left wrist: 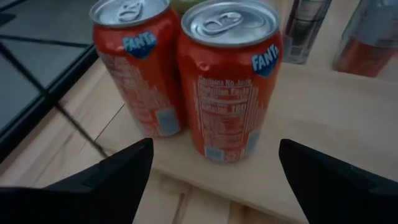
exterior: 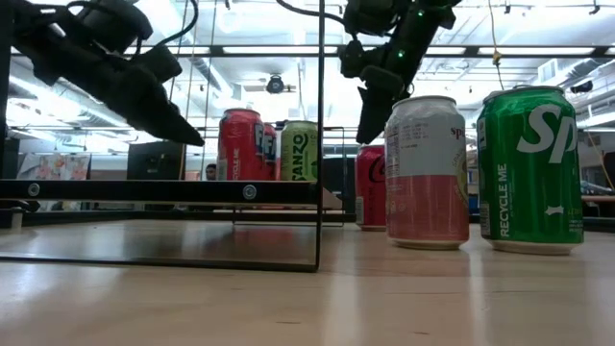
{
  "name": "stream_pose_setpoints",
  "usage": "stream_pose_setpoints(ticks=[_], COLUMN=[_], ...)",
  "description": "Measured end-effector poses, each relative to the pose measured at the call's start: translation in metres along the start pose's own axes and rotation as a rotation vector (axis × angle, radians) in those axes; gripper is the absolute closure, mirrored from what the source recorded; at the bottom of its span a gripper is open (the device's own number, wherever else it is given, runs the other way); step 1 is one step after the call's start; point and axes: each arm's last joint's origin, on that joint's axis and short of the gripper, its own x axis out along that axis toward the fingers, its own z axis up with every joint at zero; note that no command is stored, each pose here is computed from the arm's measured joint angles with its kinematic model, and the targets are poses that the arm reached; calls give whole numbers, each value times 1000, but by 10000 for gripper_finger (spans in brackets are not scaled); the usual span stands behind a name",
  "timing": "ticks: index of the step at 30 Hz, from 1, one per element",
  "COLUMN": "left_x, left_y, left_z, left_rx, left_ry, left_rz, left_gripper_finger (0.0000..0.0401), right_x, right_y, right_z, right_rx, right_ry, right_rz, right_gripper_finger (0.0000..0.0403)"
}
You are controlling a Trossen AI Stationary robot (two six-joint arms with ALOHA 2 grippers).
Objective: Place canned beverage on shelf
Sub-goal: Put the red and black soda can on the shelf
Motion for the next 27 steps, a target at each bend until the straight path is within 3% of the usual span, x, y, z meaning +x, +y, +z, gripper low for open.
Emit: stream_pose_setpoints(ticks=[11,19,27], left_x=[-16,-23,-32], left_y=[-6,-15,-26], left_z=[8,24,41], left_rx=[-108,-80,-37], left_ry=[-90,-124,-176], left_rz=[-30,-19,-95], left_gripper_finger=[42,42,42], right_x=[6,28,38], right_y=[-8,-4,-11], right_z=[-4,-9,-12], right_rx=[31,11,33], right_ry=[43,133,177], right_rz=[55,77,95], right_gripper_finger=[18,18,38])
